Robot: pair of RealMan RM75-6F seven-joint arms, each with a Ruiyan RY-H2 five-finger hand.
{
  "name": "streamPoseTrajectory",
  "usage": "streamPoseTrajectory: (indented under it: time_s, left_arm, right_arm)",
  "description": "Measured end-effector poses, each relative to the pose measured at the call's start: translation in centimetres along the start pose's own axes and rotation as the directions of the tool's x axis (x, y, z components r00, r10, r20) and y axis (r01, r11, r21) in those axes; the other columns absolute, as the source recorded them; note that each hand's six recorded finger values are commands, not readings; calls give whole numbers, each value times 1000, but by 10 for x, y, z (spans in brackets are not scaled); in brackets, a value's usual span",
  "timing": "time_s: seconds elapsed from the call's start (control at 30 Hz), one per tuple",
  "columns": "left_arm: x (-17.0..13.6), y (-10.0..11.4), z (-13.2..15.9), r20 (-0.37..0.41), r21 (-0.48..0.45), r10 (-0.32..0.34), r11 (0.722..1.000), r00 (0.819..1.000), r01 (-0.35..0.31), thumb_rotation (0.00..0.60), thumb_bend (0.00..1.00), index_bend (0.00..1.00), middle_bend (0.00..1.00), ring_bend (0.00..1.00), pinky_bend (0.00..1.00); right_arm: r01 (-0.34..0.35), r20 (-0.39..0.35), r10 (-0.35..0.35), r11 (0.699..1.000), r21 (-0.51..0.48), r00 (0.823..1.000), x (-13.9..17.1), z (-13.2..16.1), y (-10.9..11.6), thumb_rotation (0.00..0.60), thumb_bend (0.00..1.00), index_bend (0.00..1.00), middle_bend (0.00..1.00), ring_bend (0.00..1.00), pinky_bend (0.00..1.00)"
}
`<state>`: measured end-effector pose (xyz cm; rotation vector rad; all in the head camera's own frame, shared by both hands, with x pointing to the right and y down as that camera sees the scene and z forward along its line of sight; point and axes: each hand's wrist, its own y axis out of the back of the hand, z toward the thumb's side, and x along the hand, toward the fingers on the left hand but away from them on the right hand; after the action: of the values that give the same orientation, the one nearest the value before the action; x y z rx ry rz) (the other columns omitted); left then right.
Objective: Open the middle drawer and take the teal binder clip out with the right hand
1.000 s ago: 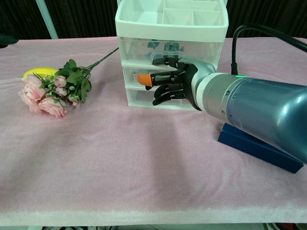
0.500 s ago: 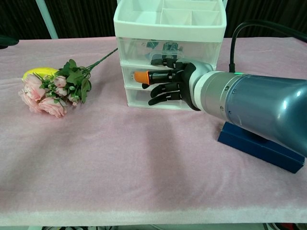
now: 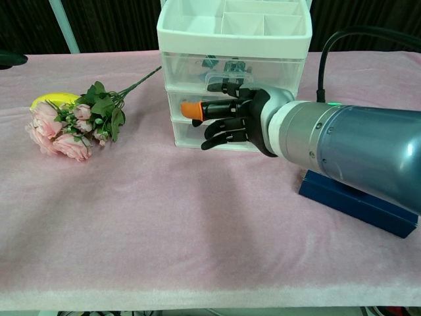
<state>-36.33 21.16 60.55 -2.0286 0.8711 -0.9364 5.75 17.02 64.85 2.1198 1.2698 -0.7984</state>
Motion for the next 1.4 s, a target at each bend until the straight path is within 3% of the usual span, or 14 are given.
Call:
streamPoseTrajectory:
  time_s: [0.5, 0.67, 1.07, 1.27, 1.4]
  left_arm:
    - [0, -1, 0, 1, 6, -2, 1000, 1000, 2, 600, 0, 0, 0, 0, 0]
    - [-1, -1, 1, 2, 6, -3, 1000, 1000, 3, 600, 0, 0, 0, 0, 0]
    - [-2, 1, 2, 11, 9, 6, 1000, 1000, -6, 600, 0, 0, 0, 0, 0]
    - [-3, 2, 2, 19, 15, 11, 1000, 1000, -11, 600, 0, 0, 0, 0, 0]
    - [-3, 4, 1, 20, 17, 19, 1000, 1000, -19, 600, 0, 0, 0, 0, 0]
  right_arm:
    - [-45, 8, 45, 999, 2, 999, 15, -6, -8, 600, 287, 145, 663, 671, 484]
    - [-68, 9, 68, 998, 14, 998, 25, -9, -11, 600, 287, 5, 662, 671, 484]
    - [-124, 36, 122, 989, 79, 992, 48, -23, -16, 600, 289, 0, 657, 671, 484]
    - [-123, 5, 124, 980, 156, 992, 59, -18, -15, 600, 314, 0, 658, 671, 484]
    - [-106, -33, 119, 958, 267, 992, 66, -9, -13, 600, 324, 0, 657, 671, 485]
